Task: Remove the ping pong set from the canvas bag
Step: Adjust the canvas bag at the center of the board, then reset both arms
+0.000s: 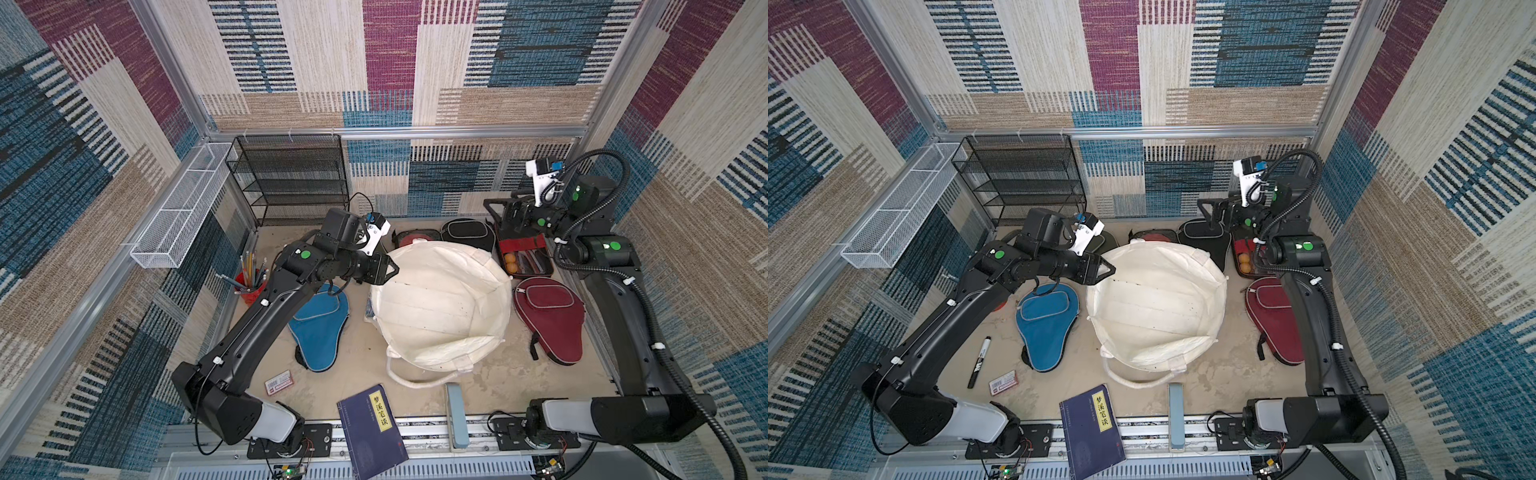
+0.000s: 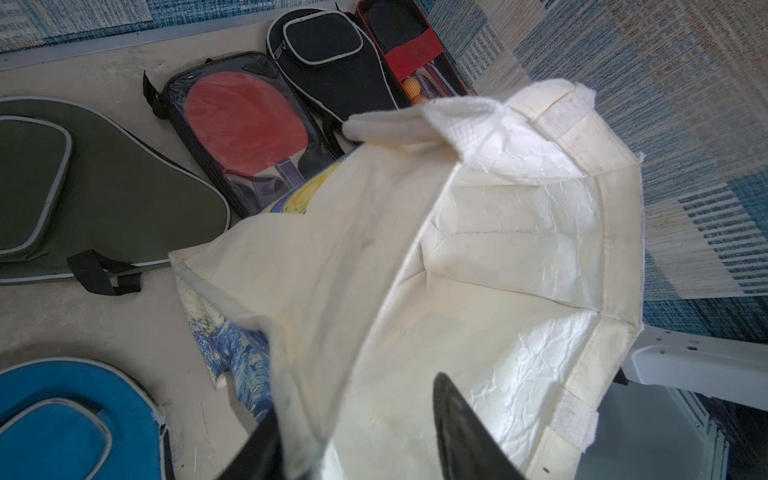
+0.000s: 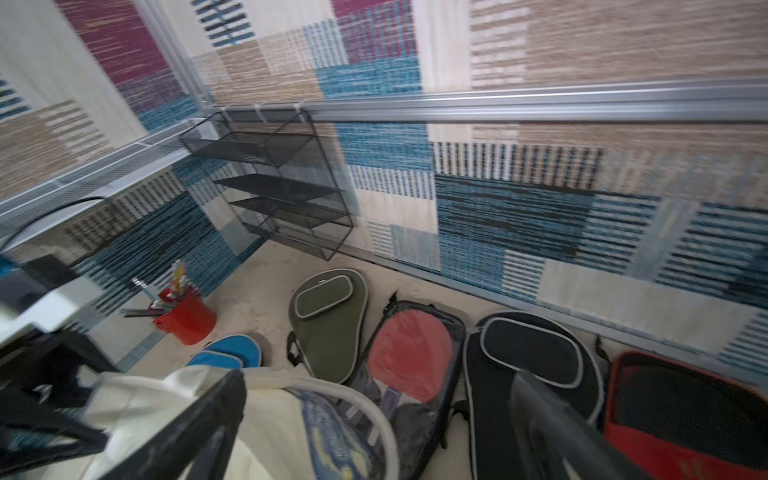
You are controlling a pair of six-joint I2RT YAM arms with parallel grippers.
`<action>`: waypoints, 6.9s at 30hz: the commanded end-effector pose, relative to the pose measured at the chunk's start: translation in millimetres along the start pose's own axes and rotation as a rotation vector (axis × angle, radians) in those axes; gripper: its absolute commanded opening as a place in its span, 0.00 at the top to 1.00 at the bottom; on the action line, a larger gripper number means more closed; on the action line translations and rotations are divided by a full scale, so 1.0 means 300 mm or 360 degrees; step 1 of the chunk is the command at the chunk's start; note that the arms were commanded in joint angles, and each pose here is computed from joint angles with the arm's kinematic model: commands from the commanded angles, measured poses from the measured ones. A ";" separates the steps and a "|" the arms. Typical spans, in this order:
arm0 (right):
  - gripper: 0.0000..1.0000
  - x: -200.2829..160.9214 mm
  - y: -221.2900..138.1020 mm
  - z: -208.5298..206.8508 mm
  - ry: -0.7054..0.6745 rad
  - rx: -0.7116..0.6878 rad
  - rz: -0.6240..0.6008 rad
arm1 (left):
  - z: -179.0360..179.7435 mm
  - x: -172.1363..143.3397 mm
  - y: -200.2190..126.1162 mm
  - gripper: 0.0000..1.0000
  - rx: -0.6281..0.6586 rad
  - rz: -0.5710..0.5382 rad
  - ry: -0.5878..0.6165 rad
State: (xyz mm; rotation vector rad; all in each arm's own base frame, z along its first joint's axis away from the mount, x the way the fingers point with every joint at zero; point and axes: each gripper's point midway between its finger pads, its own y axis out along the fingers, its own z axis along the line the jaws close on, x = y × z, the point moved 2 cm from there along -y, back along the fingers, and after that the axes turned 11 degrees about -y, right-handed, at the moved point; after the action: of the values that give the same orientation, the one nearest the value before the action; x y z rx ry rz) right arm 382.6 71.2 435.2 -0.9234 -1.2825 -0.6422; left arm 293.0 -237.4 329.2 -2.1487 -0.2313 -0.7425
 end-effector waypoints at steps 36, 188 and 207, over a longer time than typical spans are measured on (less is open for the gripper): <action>0.01 -0.452 -0.299 0.341 0.0078 0.0243 0.0341 | -0.061 -0.041 0.039 0.39 -0.0281 0.0079 0.0115; 0.01 -0.970 -0.020 -0.196 -0.0178 -0.0947 -0.0276 | 1.035 -0.232 0.077 0.01 0.1376 -0.0934 0.0008; 0.01 -0.973 -0.018 -0.193 -0.0183 -0.0936 -0.0271 | 1.158 -0.275 0.055 0.00 0.1276 -0.1075 -0.0200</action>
State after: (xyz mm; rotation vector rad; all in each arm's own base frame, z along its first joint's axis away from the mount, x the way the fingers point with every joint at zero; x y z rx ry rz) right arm 350.2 -6.0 142.9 -1.3523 -1.2813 -1.1214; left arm 377.0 28.1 94.9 -1.2961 -1.1086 -0.6853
